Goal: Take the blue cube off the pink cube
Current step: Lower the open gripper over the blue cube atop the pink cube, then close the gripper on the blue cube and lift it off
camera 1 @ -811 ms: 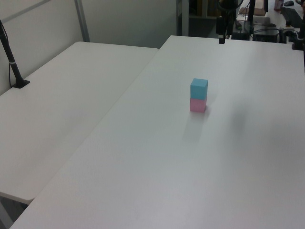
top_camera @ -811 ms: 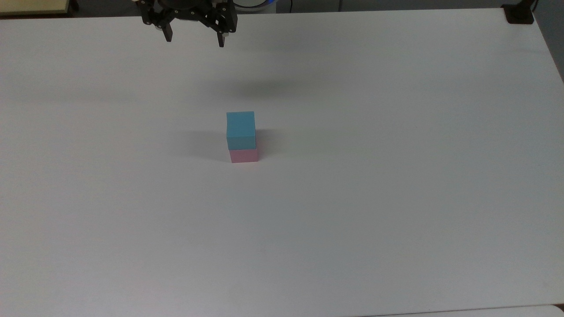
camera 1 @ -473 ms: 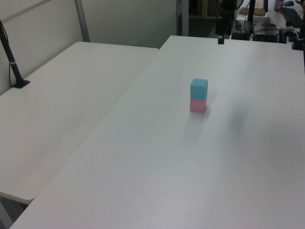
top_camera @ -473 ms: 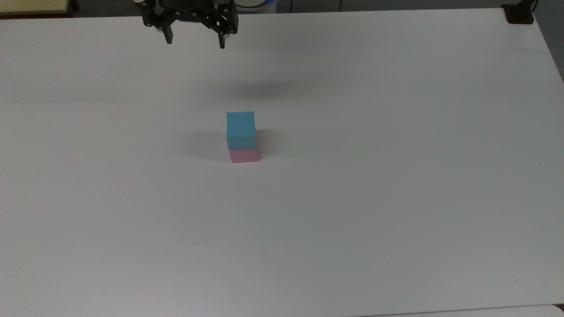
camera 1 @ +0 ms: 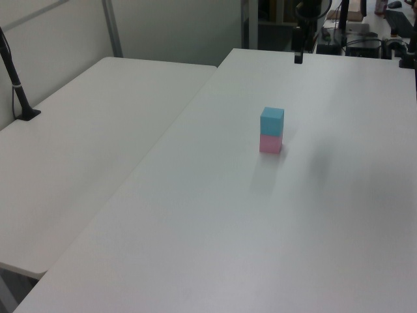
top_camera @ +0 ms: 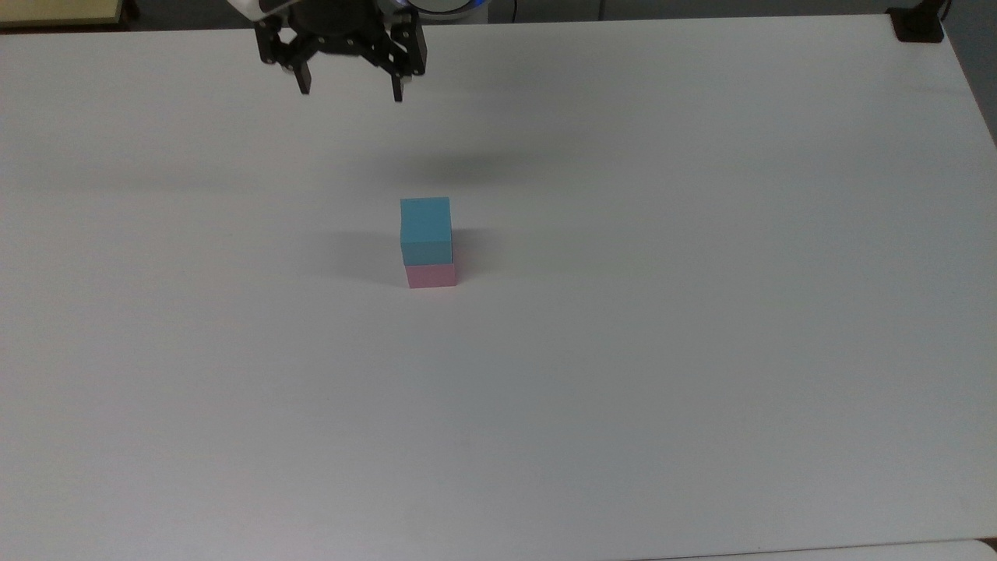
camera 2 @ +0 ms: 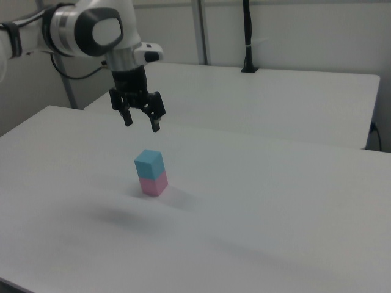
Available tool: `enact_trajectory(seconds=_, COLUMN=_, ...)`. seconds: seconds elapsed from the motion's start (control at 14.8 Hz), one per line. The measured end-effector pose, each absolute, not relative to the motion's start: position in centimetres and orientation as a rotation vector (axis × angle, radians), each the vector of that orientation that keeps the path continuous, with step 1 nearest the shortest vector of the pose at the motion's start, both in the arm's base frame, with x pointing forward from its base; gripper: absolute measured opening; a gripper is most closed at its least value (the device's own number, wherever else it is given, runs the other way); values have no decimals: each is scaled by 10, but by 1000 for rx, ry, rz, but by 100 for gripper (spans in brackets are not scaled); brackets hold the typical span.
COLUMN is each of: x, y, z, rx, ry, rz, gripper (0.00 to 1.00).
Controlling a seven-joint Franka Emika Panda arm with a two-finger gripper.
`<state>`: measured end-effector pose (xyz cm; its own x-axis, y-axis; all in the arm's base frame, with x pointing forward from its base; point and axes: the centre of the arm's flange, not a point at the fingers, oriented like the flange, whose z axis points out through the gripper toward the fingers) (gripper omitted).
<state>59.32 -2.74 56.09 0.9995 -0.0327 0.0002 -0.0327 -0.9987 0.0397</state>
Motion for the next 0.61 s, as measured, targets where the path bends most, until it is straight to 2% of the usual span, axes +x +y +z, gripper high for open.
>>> enact_trajectory(seconds=0.61, x=637, y=27, z=447, rx=3061, ry=95, rz=-30, gripper=100)
